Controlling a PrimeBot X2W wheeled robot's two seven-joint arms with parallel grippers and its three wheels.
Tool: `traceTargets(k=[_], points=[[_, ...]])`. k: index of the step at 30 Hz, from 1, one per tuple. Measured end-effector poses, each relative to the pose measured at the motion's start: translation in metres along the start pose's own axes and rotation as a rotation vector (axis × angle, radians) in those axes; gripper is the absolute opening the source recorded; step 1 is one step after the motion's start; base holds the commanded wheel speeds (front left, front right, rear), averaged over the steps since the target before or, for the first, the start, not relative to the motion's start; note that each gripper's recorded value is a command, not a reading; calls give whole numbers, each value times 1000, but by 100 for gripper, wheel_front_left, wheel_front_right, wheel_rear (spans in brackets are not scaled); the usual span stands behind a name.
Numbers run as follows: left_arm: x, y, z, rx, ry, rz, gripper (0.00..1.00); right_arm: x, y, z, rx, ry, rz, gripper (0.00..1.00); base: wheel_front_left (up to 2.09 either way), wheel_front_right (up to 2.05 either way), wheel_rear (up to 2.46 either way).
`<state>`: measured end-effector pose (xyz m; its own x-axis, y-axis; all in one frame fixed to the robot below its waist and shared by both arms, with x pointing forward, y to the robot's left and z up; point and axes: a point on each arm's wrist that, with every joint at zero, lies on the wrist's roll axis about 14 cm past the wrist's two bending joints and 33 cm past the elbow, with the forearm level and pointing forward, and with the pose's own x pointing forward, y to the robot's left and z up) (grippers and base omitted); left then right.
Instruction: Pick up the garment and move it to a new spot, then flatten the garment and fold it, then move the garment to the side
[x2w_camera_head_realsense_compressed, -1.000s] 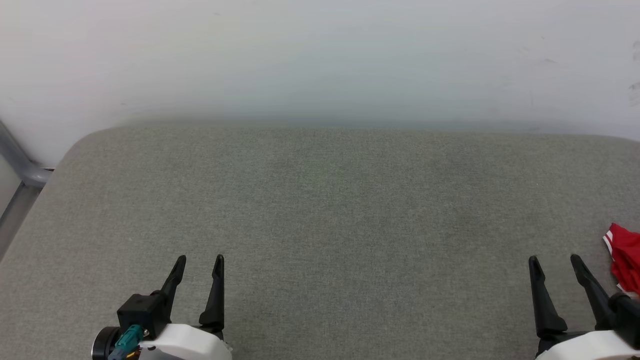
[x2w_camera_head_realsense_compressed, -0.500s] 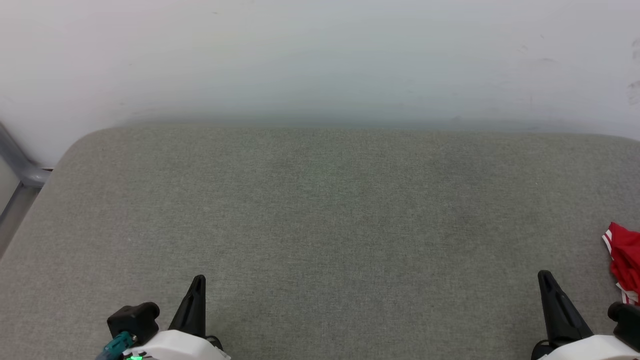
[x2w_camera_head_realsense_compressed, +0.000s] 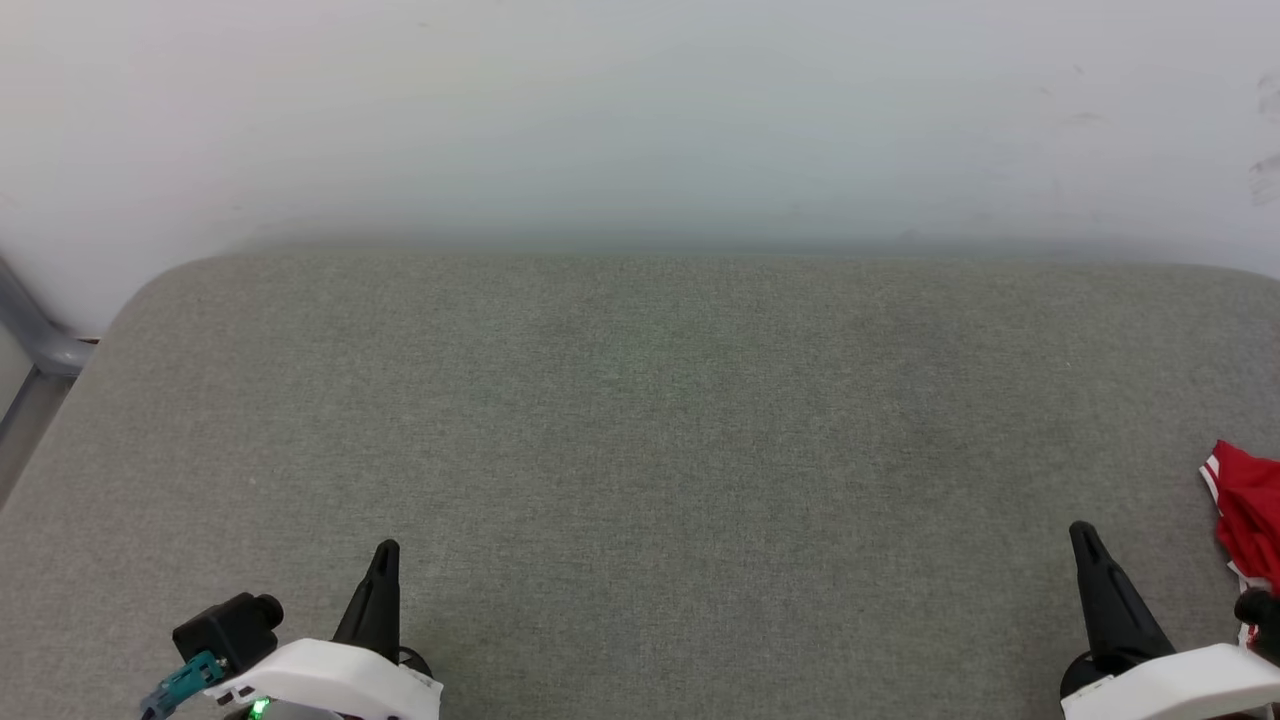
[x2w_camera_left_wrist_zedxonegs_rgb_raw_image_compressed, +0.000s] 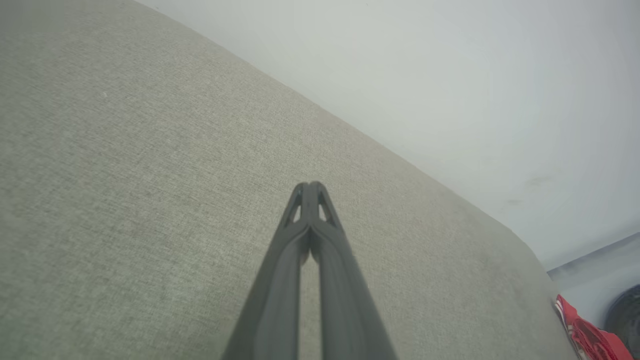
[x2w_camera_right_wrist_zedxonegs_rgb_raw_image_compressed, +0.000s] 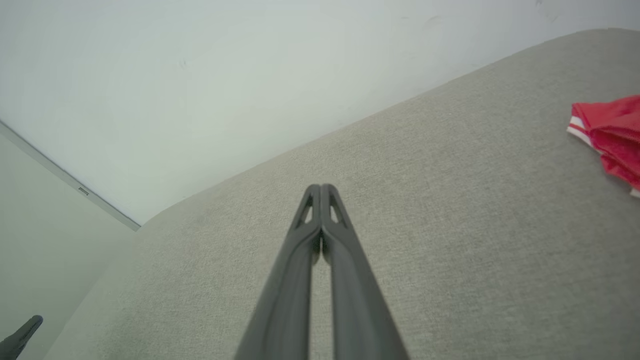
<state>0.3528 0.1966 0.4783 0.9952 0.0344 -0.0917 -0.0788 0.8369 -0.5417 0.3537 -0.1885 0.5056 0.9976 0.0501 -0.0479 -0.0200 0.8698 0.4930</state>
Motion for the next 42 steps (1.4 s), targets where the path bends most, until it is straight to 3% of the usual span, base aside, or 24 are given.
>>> traceTargets(k=[42], points=[[16, 0, 9, -524, 16, 4, 0, 18, -4, 1, 553, -22, 1, 0, 0, 0, 0]])
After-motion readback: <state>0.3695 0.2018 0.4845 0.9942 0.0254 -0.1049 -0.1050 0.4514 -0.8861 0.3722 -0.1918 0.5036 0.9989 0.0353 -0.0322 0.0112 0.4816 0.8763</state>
